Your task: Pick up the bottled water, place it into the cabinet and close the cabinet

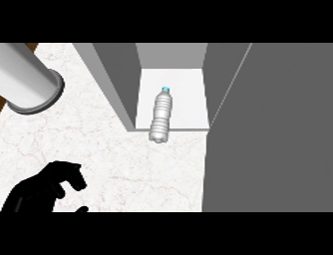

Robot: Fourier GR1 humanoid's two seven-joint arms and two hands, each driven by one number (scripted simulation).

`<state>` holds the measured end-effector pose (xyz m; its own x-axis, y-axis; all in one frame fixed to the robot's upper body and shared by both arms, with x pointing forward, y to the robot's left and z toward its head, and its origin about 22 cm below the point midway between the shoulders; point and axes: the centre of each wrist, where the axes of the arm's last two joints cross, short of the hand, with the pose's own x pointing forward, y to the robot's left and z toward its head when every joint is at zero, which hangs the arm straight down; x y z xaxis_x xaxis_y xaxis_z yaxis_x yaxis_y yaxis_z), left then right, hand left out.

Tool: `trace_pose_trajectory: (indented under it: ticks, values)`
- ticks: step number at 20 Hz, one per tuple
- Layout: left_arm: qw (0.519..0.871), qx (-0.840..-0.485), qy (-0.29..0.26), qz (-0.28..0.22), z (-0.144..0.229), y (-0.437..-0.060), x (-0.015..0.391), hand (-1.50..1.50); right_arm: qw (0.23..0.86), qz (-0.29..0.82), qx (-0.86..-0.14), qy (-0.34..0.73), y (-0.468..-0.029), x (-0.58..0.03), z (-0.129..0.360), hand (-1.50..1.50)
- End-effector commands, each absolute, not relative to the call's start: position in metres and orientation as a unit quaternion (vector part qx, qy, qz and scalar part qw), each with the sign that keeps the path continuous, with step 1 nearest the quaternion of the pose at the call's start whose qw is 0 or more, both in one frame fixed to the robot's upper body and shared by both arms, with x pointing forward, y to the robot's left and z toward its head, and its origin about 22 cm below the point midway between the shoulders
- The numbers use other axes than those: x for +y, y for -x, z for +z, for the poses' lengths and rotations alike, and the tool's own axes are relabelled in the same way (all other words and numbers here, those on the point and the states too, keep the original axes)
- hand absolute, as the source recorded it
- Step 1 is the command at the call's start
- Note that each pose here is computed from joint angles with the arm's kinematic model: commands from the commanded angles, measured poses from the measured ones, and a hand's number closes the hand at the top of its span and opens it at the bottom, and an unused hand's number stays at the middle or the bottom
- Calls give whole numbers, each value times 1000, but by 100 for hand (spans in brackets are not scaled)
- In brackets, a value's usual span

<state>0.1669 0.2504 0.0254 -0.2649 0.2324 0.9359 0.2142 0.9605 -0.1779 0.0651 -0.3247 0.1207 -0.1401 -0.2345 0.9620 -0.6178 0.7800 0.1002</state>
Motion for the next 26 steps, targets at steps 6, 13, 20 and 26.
trace_pose_trajectory:
  ticks: [6,13,20,26]
  values:
    - [574,-811,112,16,58,-161,303,-150,537,301,-734,-288,-55,-275,178,150]
    - [583,-805,106,17,63,-155,330,-150,514,339,-720,-321,-69,-262,178,150]
    - [585,-804,107,26,73,-145,350,-150,497,379,-703,-339,-84,-251,179,150]
    - [593,-798,103,22,77,-139,364,-150,500,380,-695,-350,-97,-236,177,150]
